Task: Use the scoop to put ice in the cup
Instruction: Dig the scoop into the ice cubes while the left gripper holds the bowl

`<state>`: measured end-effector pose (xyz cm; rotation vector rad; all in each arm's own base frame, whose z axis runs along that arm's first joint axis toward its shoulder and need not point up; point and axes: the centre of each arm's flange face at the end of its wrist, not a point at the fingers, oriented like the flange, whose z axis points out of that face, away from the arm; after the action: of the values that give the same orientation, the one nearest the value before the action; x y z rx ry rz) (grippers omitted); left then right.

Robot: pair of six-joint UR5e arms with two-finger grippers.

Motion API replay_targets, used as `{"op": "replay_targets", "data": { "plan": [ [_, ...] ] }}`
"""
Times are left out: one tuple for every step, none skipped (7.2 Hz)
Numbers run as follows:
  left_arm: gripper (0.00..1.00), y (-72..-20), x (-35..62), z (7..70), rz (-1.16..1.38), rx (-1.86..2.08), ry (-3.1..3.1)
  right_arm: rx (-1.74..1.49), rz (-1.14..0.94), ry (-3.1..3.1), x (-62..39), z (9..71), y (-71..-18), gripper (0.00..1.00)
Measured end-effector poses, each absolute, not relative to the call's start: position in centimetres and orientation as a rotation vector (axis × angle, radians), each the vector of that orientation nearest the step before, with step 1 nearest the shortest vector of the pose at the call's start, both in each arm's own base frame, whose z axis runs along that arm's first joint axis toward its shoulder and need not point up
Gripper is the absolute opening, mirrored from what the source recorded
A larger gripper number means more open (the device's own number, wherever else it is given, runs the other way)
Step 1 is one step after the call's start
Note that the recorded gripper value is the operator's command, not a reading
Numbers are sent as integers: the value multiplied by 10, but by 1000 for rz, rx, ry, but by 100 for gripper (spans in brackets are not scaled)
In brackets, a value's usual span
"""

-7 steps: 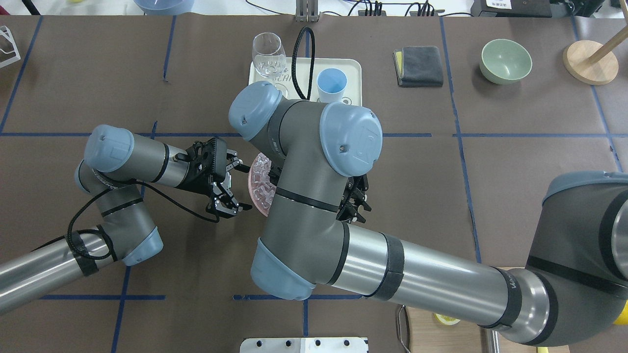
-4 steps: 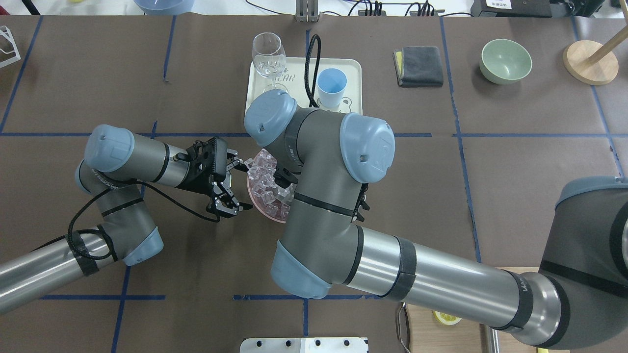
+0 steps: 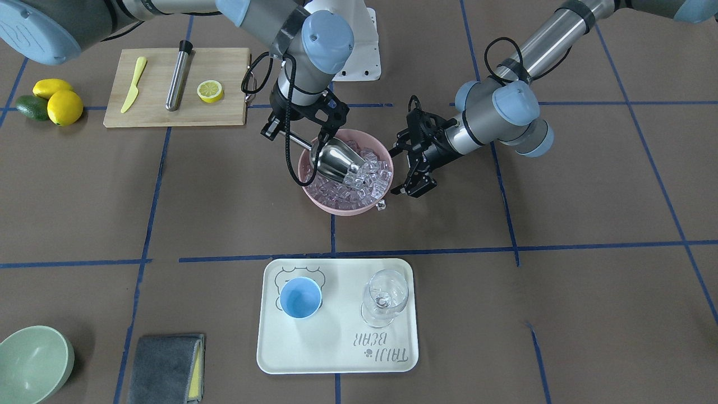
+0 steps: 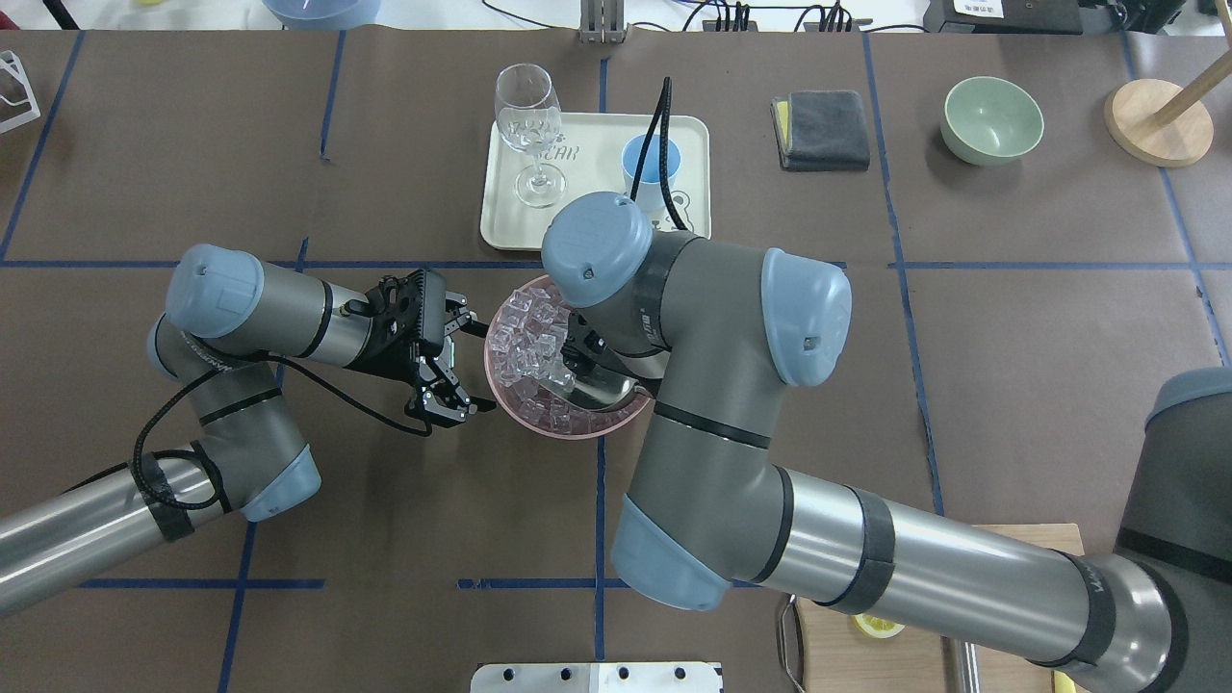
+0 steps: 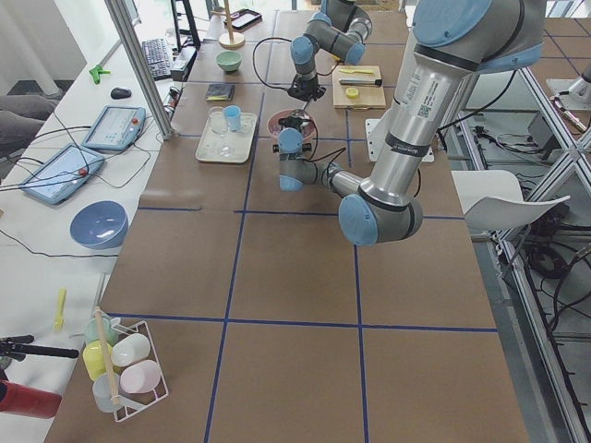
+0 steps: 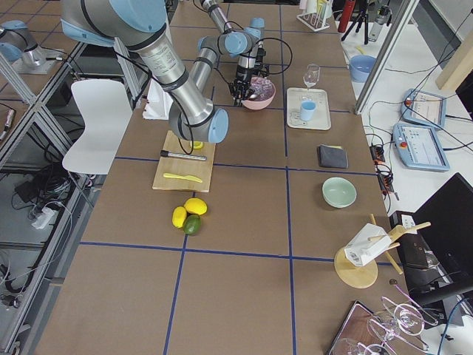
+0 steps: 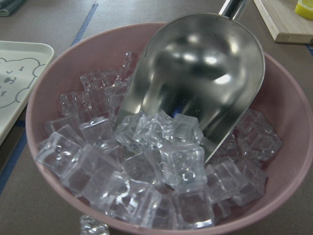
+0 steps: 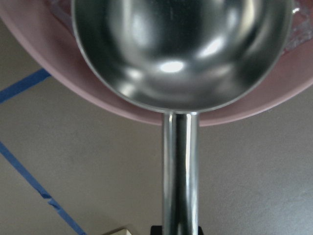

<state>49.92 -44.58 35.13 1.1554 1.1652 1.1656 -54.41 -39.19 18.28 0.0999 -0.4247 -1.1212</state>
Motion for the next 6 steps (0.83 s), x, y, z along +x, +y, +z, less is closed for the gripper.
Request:
{"op": "replay_targets", "data": {
  "plan": [
    [100, -446, 499, 351, 1165, 1155, 1165, 141, -1098, -458, -536, 193, -387, 0],
    [100, -446, 499, 352, 1165, 1155, 1165, 171, -1075, -488, -528, 199, -383, 0],
    [100, -446, 499, 352, 1165, 1155, 1165, 187, -1052, -509, -522, 200, -379, 0],
    [100, -446, 499, 351, 1165, 1155, 1165, 203, -1032, -526, -517, 199, -377, 0],
    [100, -446, 499, 351, 1165, 1155, 1165, 225, -1005, -554, -510, 197, -374, 0],
    [100, -446, 499, 351, 1165, 1155, 1165, 240, -976, -591, -502, 195, -370, 0]
  ]
}}
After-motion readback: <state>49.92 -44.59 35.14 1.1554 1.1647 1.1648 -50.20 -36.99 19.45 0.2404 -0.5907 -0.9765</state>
